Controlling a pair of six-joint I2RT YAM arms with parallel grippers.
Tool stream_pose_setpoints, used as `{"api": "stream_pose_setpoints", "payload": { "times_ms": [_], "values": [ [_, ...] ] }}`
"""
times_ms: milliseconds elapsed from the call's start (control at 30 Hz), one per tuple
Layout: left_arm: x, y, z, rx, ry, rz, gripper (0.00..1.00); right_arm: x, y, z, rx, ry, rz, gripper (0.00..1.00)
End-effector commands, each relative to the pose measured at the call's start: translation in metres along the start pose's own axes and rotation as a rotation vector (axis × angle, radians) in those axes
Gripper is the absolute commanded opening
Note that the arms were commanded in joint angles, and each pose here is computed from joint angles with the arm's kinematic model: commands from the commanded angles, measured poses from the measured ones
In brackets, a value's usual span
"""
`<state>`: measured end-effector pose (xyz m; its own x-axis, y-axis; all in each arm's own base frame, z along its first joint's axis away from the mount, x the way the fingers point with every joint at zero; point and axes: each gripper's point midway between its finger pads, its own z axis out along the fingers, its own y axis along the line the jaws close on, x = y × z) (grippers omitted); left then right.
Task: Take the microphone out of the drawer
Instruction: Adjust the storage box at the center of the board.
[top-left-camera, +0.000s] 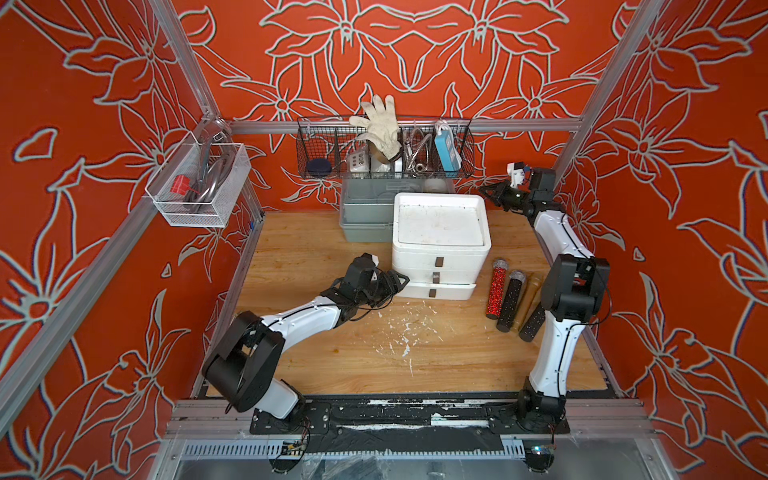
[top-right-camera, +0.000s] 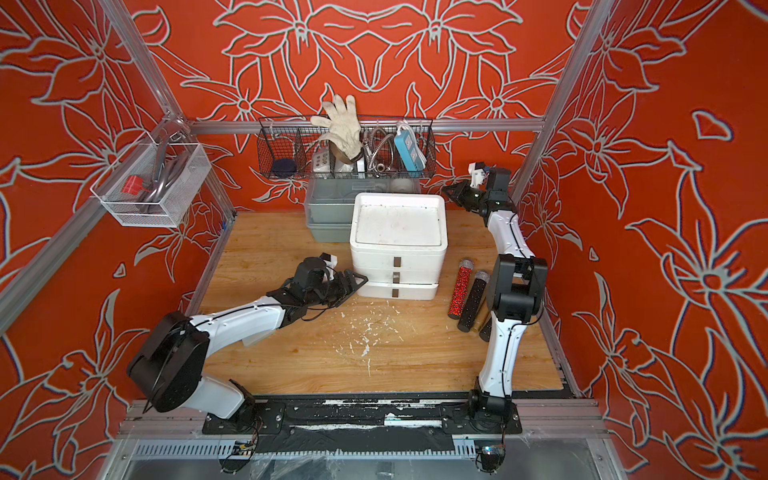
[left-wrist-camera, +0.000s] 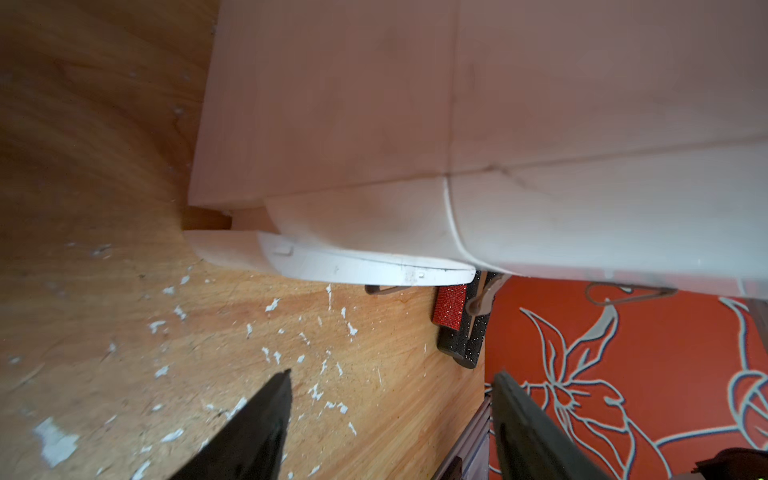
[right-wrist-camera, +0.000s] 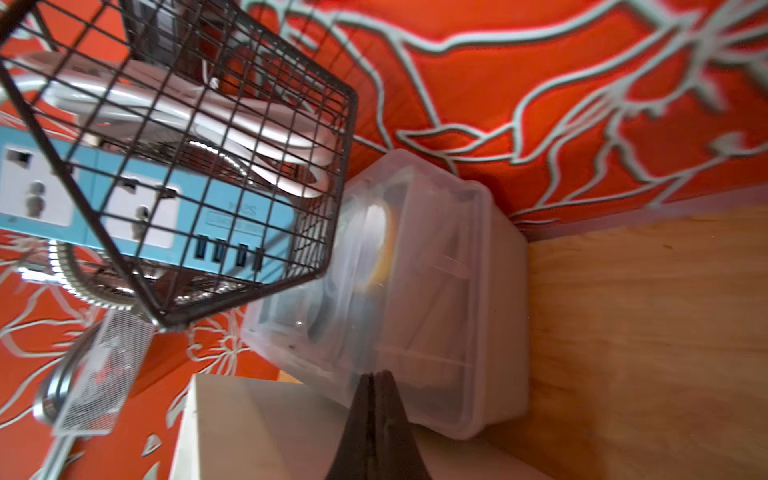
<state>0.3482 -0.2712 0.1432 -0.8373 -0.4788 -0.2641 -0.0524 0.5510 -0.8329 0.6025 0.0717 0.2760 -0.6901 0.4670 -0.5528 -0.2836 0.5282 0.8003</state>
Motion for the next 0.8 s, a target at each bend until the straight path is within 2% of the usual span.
{"api": "stream_pose_setpoints", "payload": {
  "times_ms": [0,133,500,767],
  "values": [
    [-0.015,-0.014,0.008,0.017,-0.043,0.017,0.76,0.008,0.038,0.0,-0.18,0.087,-0.02,0.0],
    [-0.028,-0.005,0.015,-0.061,-0.069,0.047,0.79,0.042,0.048,-0.007,-0.205,0.148,-0.044,0.0],
    [-0.077,0.018,0.017,-0.143,-0.122,0.019,0.81,0.115,0.074,-0.043,-0.191,0.173,-0.084,0.0],
    [-0.102,0.028,-0.005,-0.2,-0.198,0.041,0.84,0.165,0.109,-0.047,-0.21,0.254,-0.142,0.0]
  ]
}}
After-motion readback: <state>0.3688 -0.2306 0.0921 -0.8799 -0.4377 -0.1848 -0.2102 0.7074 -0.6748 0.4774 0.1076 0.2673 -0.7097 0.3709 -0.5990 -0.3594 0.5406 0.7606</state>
